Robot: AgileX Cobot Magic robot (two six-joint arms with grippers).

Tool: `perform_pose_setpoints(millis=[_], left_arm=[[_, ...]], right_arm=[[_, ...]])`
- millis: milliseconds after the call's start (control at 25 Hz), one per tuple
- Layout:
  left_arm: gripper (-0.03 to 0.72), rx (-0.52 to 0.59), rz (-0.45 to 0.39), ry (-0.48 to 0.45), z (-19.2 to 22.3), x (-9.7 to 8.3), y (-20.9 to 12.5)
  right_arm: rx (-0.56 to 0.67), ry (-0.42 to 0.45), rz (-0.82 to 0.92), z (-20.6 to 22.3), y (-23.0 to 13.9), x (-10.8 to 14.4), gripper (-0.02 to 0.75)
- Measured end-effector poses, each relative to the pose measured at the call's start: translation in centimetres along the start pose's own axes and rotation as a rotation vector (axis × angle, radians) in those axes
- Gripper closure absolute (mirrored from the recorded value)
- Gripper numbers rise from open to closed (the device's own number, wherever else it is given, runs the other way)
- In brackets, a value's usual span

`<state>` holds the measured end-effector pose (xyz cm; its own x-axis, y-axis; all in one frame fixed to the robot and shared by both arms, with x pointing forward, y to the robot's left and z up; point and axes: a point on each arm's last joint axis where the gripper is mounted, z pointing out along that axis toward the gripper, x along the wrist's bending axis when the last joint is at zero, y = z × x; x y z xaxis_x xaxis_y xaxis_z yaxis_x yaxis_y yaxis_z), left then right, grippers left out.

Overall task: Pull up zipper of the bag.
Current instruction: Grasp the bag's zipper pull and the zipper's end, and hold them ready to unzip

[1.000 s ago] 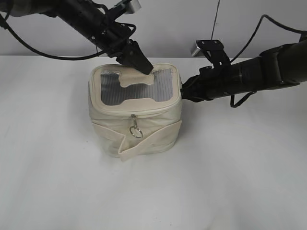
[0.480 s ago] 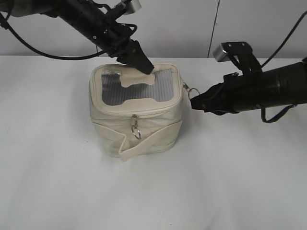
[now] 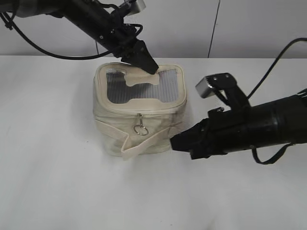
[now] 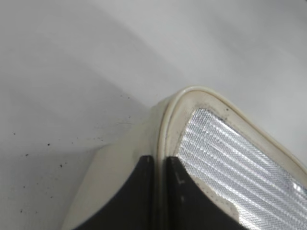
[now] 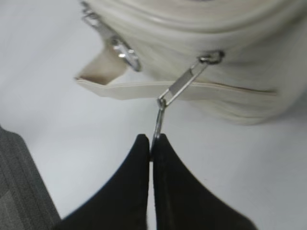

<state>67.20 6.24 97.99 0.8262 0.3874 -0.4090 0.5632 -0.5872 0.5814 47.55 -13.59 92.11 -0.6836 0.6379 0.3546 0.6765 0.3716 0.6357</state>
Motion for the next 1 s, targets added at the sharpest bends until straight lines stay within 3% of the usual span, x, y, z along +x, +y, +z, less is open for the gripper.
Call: perform_pose_setpoints(millis=[320, 600, 720, 840, 920, 1000], left_arm=[[0.643, 0.023, 0.076, 0.021, 1.6, -2.1, 0.9], [0.642, 0.023, 0.085, 0.024, 1.8, -2.3, 1.0], [0.578, 0.001, 0.039, 0.021, 1.3, -1.9, 1.0], [0.472, -0.024, -0.038, 0.029, 0.2, -1.3, 1.0], [0.453, -0.034, -0.09, 0.037, -1.1, -1.1, 1.0], [0.454, -0.049, -0.125, 0.064, -3.0, -0.9, 1.1]], right_arm=[[-0.023, 0.028, -0.117, 4.6, 3.0, 6.2, 0.725], [0.008, -0.034, -0.07, 5.6, 2.9, 6.1, 0.698], [0.027, -0.034, -0.062, 4.9, 2.7, 6.0, 0.53], [0.019, -0.045, -0.045, 3.2, 3.1, 5.5, 0.276], [0.013, -0.046, -0.007, 1.9, 3.4, 4.9, 0.195], [0.022, -0.038, 0.017, 0.5, 3.6, 4.2, 0.172]])
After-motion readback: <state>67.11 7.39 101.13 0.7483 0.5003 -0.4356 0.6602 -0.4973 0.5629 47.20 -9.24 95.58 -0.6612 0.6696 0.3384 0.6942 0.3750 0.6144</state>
